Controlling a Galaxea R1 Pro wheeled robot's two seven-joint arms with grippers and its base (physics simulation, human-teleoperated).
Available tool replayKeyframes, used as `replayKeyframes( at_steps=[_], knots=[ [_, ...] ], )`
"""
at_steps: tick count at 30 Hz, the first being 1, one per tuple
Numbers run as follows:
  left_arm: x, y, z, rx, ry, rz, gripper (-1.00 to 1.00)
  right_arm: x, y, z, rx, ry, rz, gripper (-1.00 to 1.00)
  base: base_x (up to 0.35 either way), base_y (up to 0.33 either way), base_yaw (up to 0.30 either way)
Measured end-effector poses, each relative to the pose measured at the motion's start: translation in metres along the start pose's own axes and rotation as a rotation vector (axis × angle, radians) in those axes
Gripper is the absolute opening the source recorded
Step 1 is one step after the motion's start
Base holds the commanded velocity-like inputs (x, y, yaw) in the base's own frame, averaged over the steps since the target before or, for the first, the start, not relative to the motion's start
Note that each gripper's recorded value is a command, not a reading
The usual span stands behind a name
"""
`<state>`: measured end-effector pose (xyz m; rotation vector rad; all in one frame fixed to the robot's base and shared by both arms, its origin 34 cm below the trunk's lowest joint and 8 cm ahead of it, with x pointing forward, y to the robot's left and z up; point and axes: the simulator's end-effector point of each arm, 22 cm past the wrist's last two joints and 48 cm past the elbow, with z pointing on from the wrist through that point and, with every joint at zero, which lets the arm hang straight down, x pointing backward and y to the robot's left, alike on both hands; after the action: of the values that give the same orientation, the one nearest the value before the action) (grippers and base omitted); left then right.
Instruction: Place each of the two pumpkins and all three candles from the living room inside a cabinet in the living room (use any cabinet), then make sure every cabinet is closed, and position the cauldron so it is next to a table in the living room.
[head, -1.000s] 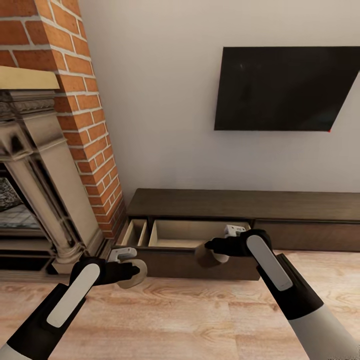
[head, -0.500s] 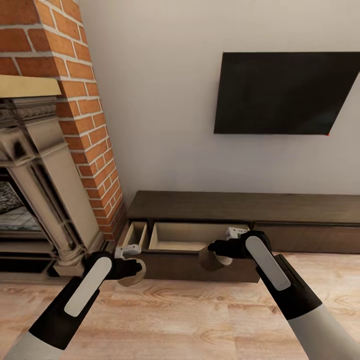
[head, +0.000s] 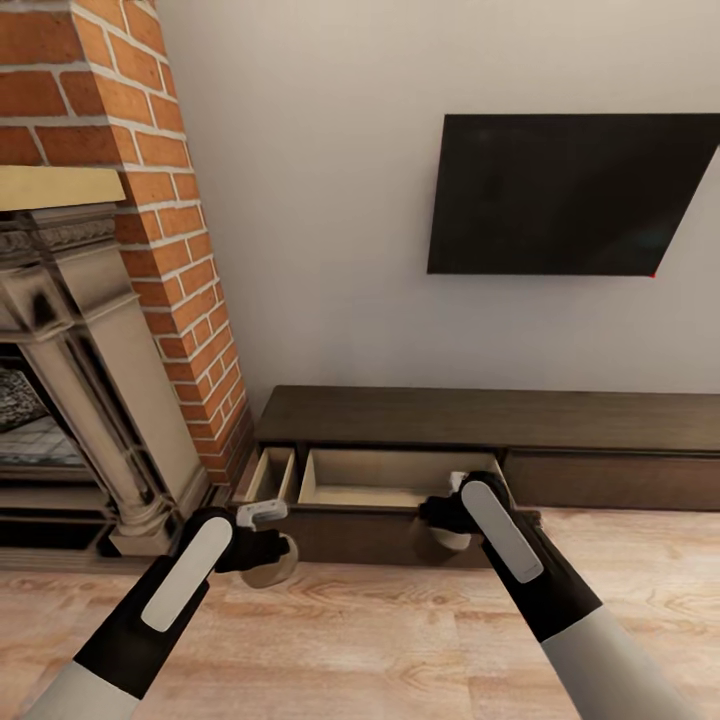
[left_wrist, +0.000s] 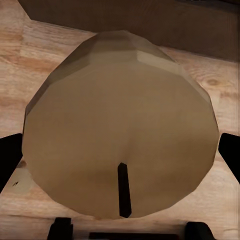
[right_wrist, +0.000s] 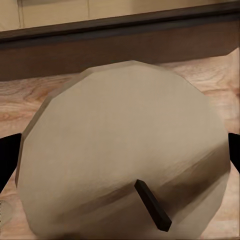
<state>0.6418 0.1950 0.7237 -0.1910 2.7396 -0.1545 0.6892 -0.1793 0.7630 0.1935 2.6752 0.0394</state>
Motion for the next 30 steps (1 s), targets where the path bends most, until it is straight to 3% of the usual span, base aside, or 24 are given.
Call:
replayKeyframes(
  at_steps=[23,30],
  knots=[
    [-0.003,-0.014,-0.007,0.024,-0.020,0.021,-1.00,-0.002,0.010,-0.003,-0.002,-0.014,0.021,-1.00,0.070,0.000,0.000],
    [-0.003,-0.016,-0.007,0.025,-0.022,0.023,-1.00,0.000,0.011,-0.002,-0.005,-0.007,0.023,-1.00,0.165,-0.128,0.000]
  ],
)
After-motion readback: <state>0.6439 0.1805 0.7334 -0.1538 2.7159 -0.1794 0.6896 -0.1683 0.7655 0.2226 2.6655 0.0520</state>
